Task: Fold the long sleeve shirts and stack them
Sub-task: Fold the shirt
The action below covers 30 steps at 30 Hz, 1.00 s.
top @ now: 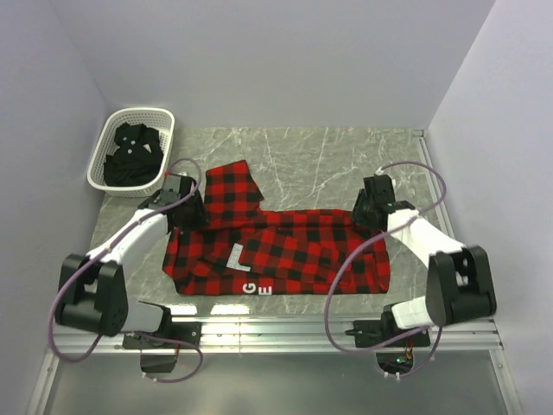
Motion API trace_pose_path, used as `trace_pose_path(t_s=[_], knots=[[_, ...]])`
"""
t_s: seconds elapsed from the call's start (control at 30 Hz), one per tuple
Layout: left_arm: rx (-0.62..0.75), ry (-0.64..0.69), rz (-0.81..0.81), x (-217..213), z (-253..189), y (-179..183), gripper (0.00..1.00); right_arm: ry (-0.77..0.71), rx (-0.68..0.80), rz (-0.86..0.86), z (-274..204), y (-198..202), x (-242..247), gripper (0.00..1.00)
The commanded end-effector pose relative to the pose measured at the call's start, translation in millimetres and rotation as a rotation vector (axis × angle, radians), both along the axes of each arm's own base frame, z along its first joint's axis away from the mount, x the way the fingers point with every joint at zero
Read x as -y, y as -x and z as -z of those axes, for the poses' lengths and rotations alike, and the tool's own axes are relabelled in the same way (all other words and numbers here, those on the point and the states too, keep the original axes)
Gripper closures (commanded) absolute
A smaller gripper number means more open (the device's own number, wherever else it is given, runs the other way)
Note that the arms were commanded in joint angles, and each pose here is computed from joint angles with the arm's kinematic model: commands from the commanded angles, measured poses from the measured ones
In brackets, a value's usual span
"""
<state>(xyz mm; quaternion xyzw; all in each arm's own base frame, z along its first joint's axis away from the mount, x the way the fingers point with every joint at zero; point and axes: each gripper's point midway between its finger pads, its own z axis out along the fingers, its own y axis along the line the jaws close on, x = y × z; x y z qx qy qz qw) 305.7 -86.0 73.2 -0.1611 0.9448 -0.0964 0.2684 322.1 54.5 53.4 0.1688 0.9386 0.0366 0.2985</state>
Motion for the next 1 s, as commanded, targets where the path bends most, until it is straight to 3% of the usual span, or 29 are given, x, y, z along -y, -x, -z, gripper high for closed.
trace_pose_path(t_s=[0.0, 0.17, 0.33, 0.47, 0.67, 0.97], knots=[[0.085, 0.051, 0.004, 6, -27, 0, 0.46, -0.080, 0.164, -0.008, -50, -6, -15, 0.52], [0.168, 0.028, -0.015, -2, -49, -8, 0.26, -0.125, 0.277, -0.014, -85, -20, -23, 0.50], [0.207, 0.031, -0.009, 0, -58, -23, 0.09, -0.126, 0.198, -0.009, -68, -45, -30, 0.52], [0.204, 0.014, -0.016, -2, -52, -29, 0.07, -0.133, 0.105, -0.014, -39, -46, -39, 0.53], [0.203, -0.024, -0.027, -10, -44, -26, 0.09, -0.120, -0.059, -0.060, 8, -7, -46, 0.55], [0.221, 0.004, -0.017, -1, -60, -43, 0.09, -0.106, -0.169, -0.103, 27, 34, -44, 0.56]])
